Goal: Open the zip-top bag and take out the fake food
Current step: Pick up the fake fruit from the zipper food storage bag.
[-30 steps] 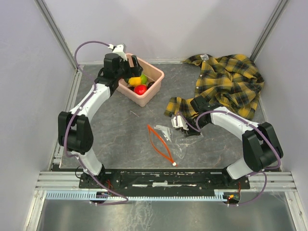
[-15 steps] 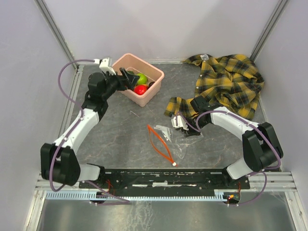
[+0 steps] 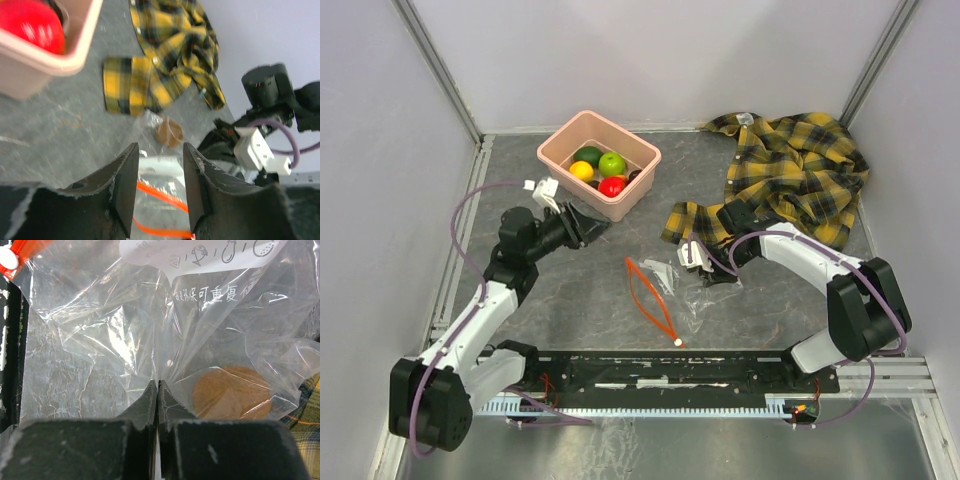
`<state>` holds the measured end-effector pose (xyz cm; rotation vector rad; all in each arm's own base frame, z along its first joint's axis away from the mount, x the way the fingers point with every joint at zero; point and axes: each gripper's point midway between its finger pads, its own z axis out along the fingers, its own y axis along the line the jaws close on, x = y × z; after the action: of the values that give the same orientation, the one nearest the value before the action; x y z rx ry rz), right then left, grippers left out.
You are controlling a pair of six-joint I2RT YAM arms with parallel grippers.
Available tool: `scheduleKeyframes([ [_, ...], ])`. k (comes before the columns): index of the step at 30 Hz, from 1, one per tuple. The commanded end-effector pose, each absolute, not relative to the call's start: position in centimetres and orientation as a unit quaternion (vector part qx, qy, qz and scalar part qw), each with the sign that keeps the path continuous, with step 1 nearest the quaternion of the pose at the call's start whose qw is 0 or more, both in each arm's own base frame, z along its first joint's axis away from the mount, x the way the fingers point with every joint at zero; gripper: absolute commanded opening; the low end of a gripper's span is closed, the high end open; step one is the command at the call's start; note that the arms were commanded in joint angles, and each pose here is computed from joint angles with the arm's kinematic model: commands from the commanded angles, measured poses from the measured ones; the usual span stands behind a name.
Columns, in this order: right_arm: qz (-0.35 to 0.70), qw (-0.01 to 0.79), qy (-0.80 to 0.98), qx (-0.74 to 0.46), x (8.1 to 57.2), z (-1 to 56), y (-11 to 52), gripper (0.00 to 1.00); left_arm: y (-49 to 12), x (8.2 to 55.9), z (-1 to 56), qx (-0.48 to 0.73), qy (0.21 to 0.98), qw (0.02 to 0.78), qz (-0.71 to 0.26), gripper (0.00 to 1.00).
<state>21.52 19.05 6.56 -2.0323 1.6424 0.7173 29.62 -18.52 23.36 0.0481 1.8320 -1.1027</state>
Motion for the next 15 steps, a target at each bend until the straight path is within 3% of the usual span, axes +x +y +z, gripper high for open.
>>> scheduleKeyframes([
  [1,0.273,0.231,0.576,-0.735,21.1,7.7,19.6,0.05,-20.5,25.4,20.7,0.023,0.778,0.399,-0.485,0.43],
  [4,0.273,0.23,0.576,-0.735,21.2,7.7,19.6,0.05,-21.3,23.3,19.0,0.03,0.795,0.378,-0.473,0.38],
  [9,0.274,0.228,0.577,-0.735,21.2,7.6,19.5,0.05,-22.3,20.8,17.3,0.038,0.807,0.354,-0.471,0.21],
  [15,0.277,0.225,0.577,-0.734,21.0,7.4,19.6,0.05,-24.0,18.5,14.9,0.038,0.813,0.315,-0.488,0.19],
])
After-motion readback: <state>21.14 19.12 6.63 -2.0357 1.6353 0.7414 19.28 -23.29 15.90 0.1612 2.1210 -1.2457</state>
